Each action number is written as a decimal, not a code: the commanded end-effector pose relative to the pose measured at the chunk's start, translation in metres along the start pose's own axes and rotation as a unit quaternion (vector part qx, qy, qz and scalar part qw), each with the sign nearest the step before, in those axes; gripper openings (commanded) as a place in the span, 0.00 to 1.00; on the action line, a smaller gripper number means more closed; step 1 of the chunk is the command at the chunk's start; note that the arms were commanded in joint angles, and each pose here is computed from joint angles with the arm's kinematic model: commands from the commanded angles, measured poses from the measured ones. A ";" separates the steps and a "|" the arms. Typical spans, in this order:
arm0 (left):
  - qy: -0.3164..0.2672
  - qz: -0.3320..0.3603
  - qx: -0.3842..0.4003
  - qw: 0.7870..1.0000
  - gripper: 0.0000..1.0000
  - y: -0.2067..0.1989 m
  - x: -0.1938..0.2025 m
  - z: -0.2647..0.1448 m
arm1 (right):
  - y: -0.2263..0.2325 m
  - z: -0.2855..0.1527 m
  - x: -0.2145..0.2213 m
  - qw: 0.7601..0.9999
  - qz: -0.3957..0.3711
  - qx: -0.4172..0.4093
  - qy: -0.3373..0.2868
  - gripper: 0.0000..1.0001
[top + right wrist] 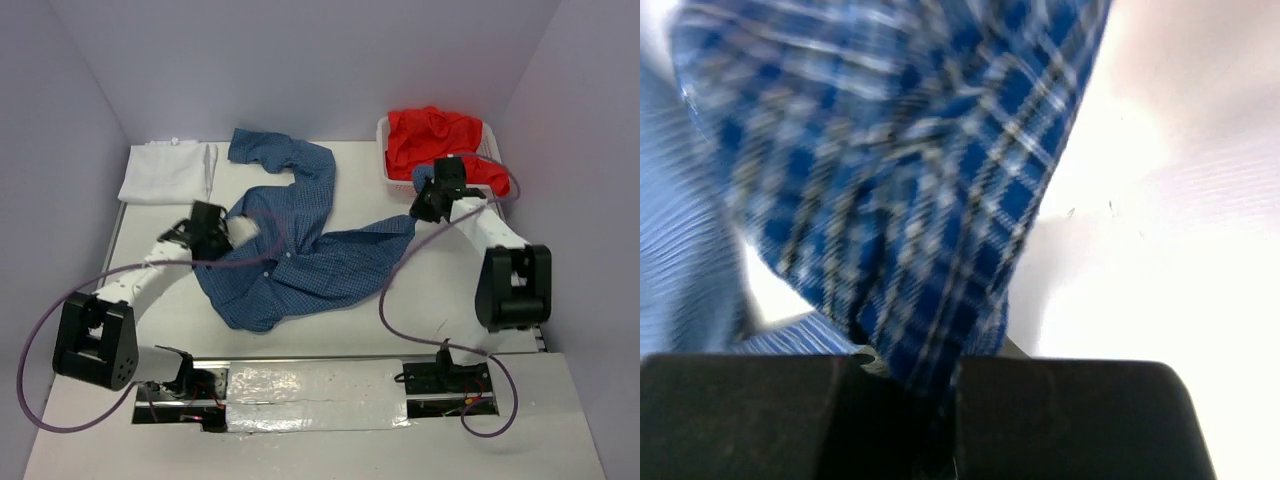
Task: Fold and stack the long sleeve shirts
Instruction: Flatten the shirt out
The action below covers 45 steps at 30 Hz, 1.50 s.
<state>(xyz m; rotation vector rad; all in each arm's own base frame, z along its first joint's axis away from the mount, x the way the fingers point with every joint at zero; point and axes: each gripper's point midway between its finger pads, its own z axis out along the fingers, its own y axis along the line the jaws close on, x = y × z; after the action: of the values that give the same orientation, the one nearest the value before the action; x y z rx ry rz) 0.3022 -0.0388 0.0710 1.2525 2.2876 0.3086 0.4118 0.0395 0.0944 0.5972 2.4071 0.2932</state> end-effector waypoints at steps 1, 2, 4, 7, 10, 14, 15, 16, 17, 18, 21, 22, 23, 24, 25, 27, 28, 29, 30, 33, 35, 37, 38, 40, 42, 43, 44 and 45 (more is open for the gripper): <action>-0.041 -0.086 -0.116 0.989 0.00 0.103 -0.011 -0.021 | 0.043 -0.081 -0.045 0.988 -0.071 -0.062 -0.121 0.00; -0.045 -0.113 -0.150 0.981 0.00 0.140 -0.006 -0.028 | 0.058 -0.108 -0.047 0.979 -0.109 -0.085 -0.149 0.00; -0.048 -0.131 -0.184 0.973 0.00 0.185 -0.004 -0.036 | 0.097 -0.134 -0.021 0.960 -0.197 -0.133 -0.150 0.00; -0.051 -0.138 -0.213 0.966 0.00 0.219 -0.014 -0.040 | 0.144 -0.176 0.013 0.937 -0.241 -0.212 -0.137 0.00; -0.105 -0.094 -0.184 0.973 0.11 0.208 -0.077 -0.055 | 0.169 -0.215 0.015 0.926 -0.216 -0.270 -0.152 0.00; -0.149 0.013 -0.023 0.989 0.46 0.098 -0.150 -0.047 | 0.175 -0.230 -0.001 0.929 -0.166 -0.277 -0.178 0.00; -0.156 0.014 0.018 0.988 0.54 0.074 -0.159 -0.047 | 0.175 -0.226 0.000 0.932 -0.164 -0.272 -0.172 0.00; -0.148 0.024 0.070 0.986 0.62 0.040 -0.161 -0.046 | 0.173 -0.216 0.002 0.939 -0.159 -0.259 -0.161 0.00; -0.153 0.019 0.112 0.982 0.75 0.019 -0.164 -0.043 | 0.167 -0.210 0.004 0.946 -0.154 -0.244 -0.149 0.00; -0.147 -0.001 0.136 0.980 0.79 0.004 -0.163 -0.041 | 0.165 -0.206 0.006 0.951 -0.146 -0.236 -0.138 0.00; -0.117 -0.035 0.160 0.979 0.91 -0.016 -0.146 -0.024 | 0.157 -0.192 0.018 0.958 -0.144 -0.220 -0.116 0.00; -0.102 -0.039 0.160 0.981 0.94 -0.023 -0.134 -0.012 | 0.153 -0.188 0.022 0.959 -0.140 -0.220 -0.113 0.00; -0.069 -0.039 0.148 0.986 0.96 -0.027 -0.115 0.000 | 0.150 -0.185 0.022 0.961 -0.136 -0.214 -0.115 0.00; -0.063 -0.038 0.124 0.990 0.97 -0.018 -0.114 0.004 | 0.146 -0.182 0.022 0.963 -0.133 -0.206 -0.116 0.00; -0.038 -0.038 0.104 0.993 0.98 -0.018 -0.099 0.020 | 0.140 -0.179 0.025 0.966 -0.129 -0.197 -0.109 0.00; 0.008 -0.060 0.054 0.997 0.99 0.002 -0.070 0.033 | 0.129 -0.174 0.023 0.971 -0.117 -0.180 -0.102 0.00; 0.023 -0.071 0.050 0.996 0.99 0.004 -0.058 0.040 | 0.122 -0.168 0.027 0.974 -0.115 -0.172 -0.093 0.00; 0.025 -0.079 0.036 0.996 0.99 0.011 -0.053 0.046 | 0.115 -0.167 0.029 0.975 -0.117 -0.164 -0.090 0.00; 0.049 -0.085 0.012 0.995 0.99 0.021 -0.037 0.051 | 0.109 -0.163 0.030 0.977 -0.122 -0.151 -0.092 0.00; 0.082 -0.060 -0.038 0.994 0.99 0.035 -0.023 0.076 | 0.088 -0.150 0.046 0.981 -0.137 -0.117 -0.071 0.00; 0.094 -0.041 -0.068 0.992 0.97 0.044 -0.023 0.093 | 0.081 -0.148 0.056 0.983 -0.140 -0.109 -0.051 0.00; 0.081 -0.024 -0.069 0.994 0.70 0.047 -0.035 0.103 | 0.082 -0.151 0.066 0.981 -0.146 -0.121 -0.031 0.00; 0.069 -0.018 -0.068 0.995 0.59 0.049 -0.044 0.106 | 0.082 -0.153 0.069 0.981 -0.148 -0.124 -0.027 0.00; 0.027 0.000 -0.075 0.997 0.23 0.057 -0.074 0.111 | 0.079 -0.157 0.074 0.979 -0.157 -0.125 -0.023 0.00; -0.009 0.011 -0.100 0.995 0.00 0.071 -0.109 0.117 | 0.077 -0.164 0.078 0.976 -0.169 -0.134 -0.027 0.00; -0.021 0.013 -0.107 0.994 0.00 0.079 -0.122 0.117 | 0.079 -0.167 0.081 0.973 -0.174 -0.147 -0.025 0.00; -0.037 0.007 -0.104 0.994 0.00 0.084 -0.136 0.119 | 0.084 -0.170 0.087 0.969 -0.179 -0.169 -0.015 0.00; -0.055 -0.003 -0.112 0.992 0.00 0.103 -0.162 0.120 | 0.089 -0.172 0.090 0.964 -0.187 -0.188 -0.014 0.00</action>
<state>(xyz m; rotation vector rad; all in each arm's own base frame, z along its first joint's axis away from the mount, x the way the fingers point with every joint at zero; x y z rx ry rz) 0.4501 -0.0858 0.0267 1.2004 2.2722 0.5173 0.2847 0.1374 0.1994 0.0873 2.3326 0.4541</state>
